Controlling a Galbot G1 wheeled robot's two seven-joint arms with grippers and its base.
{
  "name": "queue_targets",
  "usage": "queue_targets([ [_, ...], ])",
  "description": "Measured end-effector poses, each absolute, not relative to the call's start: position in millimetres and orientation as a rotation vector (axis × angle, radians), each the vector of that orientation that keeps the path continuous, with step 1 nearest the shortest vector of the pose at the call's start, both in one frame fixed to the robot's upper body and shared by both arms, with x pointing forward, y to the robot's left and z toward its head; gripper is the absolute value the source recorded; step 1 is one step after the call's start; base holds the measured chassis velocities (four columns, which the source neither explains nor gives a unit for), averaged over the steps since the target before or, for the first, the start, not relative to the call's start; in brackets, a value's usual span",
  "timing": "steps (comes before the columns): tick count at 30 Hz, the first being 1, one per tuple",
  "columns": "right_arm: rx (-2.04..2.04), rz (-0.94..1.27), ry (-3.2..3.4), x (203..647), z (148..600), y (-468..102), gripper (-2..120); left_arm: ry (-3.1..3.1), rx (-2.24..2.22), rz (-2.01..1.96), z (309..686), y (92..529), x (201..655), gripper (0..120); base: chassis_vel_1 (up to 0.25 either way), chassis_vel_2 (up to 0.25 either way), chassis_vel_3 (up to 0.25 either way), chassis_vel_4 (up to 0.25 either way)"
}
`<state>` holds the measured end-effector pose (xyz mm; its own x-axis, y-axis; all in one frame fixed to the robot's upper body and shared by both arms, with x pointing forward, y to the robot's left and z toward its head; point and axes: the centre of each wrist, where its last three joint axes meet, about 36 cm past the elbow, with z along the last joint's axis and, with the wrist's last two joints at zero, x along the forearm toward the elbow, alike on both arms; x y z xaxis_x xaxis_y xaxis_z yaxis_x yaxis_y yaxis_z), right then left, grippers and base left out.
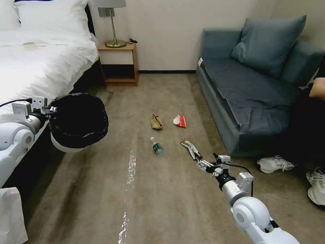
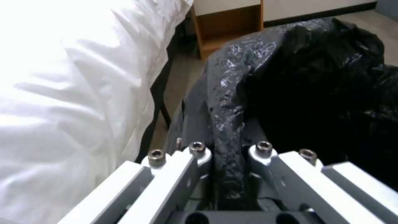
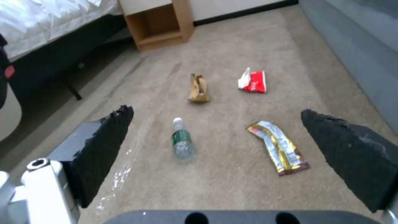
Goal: Pick up the trash bin, then pick up the garbage on the floor and place it into the trash bin.
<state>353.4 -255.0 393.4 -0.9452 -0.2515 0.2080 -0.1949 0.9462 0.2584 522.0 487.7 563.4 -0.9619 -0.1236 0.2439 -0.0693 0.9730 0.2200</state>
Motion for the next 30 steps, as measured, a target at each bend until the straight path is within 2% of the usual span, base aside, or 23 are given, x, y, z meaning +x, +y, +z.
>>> queue_targets([
  [30,0.33,-0.316,-2.865,355.5,391.2,-260.3,100,-2.877,0.152,-0.302,572.1,495.5,519.7,5,0.0,0.0,0.0,0.0],
])
